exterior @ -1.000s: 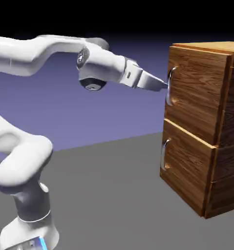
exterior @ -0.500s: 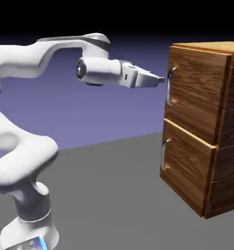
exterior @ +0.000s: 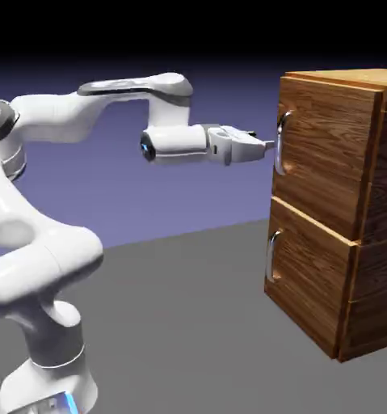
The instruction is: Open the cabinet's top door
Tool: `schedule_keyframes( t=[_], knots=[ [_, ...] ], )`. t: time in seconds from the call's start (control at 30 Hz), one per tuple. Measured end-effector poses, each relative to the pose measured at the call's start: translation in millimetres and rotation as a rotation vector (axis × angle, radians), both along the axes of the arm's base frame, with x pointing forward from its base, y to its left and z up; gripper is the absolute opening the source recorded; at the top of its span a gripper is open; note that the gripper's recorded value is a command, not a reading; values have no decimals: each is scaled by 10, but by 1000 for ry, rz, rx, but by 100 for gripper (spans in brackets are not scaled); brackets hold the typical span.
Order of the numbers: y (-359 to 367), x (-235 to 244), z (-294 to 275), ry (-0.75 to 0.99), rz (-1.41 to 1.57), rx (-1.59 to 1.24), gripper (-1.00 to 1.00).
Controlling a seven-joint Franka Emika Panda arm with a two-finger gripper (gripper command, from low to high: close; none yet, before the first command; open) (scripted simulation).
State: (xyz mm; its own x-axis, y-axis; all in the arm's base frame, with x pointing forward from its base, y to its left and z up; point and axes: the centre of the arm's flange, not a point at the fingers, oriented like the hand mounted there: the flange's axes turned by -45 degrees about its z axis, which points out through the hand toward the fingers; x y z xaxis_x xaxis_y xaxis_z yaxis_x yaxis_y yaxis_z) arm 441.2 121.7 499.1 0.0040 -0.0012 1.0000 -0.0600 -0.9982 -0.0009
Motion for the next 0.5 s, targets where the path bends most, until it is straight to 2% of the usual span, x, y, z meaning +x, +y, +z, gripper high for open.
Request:
schedule_keyframes(
  t=[0.07,0.2,0.23,0.5],
  knots=[
    [21,27,-42,-4,-2,-1,0],
    [1,432,-40,-4,-2,-3,0],
    [-10,525,-42,-4,-2,-1,-100],
    [-182,223,-41,-5,118,-1,-100]
  ],
)
